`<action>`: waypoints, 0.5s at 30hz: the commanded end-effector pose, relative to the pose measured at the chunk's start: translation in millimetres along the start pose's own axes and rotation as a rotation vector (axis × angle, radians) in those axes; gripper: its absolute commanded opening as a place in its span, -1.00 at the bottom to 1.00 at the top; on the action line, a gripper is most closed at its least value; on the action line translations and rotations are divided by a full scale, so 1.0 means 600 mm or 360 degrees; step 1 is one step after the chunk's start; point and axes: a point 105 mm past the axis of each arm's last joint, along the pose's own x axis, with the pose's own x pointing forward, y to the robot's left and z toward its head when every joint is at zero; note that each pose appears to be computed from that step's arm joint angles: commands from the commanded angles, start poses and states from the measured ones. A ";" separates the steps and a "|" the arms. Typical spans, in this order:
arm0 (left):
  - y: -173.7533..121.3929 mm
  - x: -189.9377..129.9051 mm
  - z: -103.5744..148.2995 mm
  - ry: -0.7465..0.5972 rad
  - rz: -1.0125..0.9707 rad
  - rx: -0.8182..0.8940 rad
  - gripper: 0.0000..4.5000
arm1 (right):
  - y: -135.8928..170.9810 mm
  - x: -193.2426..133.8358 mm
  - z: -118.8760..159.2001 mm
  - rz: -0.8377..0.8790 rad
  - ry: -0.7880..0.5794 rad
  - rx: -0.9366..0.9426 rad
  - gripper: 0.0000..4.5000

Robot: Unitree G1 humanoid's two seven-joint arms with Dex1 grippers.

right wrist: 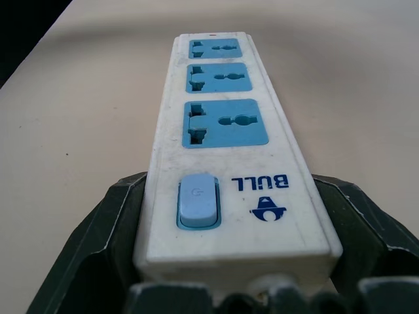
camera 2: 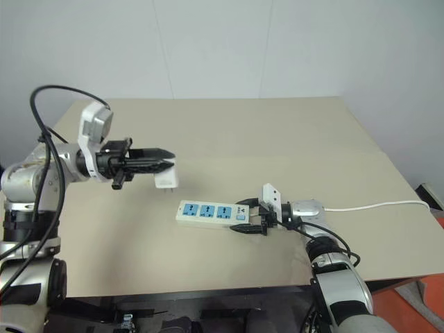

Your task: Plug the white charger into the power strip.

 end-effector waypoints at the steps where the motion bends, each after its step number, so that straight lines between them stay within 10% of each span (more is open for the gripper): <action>1: -0.005 -0.001 -0.008 -0.0009 -0.0029 -0.0002 -0.53 | 0.006 0.002 -0.002 0.0088 0.0062 -0.0059 0.52; 15: 0.024 0.042 -0.057 0.0071 -0.0184 0.0225 -0.53 | 0.014 0.000 -0.016 0.0070 0.0080 -0.0025 0.52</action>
